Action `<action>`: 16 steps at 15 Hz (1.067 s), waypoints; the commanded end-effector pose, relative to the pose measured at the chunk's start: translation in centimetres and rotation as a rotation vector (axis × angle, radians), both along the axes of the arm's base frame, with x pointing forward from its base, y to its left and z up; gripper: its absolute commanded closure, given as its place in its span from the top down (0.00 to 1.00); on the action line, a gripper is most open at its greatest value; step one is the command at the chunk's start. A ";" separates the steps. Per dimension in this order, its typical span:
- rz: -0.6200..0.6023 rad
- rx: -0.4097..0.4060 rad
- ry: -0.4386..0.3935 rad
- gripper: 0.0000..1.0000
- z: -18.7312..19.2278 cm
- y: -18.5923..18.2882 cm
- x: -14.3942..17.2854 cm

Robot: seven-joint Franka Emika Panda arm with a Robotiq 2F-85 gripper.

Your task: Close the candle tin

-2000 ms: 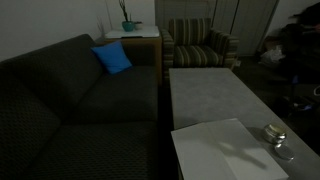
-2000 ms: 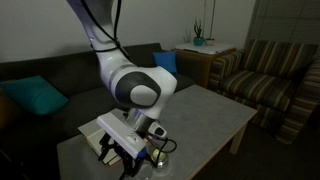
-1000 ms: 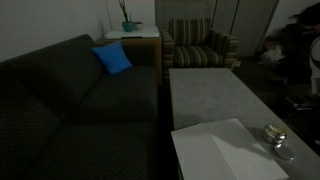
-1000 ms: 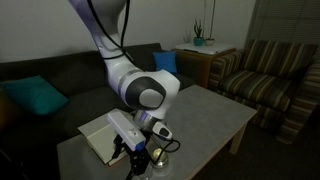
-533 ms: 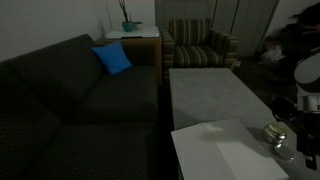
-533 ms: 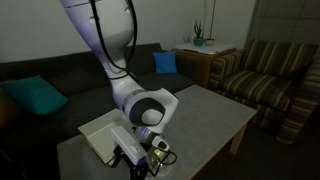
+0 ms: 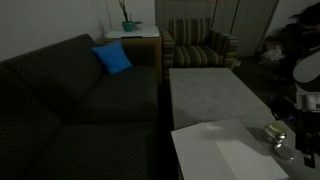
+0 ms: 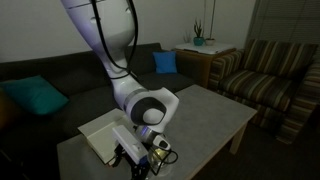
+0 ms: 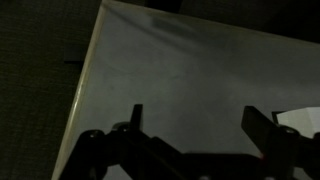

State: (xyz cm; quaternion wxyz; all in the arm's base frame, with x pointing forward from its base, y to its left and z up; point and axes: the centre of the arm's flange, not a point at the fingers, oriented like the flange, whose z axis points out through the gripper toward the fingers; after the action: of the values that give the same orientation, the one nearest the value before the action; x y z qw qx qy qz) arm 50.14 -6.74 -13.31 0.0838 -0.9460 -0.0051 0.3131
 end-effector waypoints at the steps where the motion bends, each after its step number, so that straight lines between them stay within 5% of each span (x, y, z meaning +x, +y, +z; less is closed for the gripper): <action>1: 0.000 0.000 0.000 1.00 0.0 0.0 0.0; 10: -0.046 -0.081 0.006 1.00 -4.3 -1.5 2.4; 16: 0.020 0.001 -0.074 1.00 -7.7 -2.1 5.2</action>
State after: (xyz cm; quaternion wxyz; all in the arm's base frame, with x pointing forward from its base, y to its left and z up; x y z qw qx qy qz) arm 52.80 -8.28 -18.89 0.0627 -0.9545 0.0156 0.2910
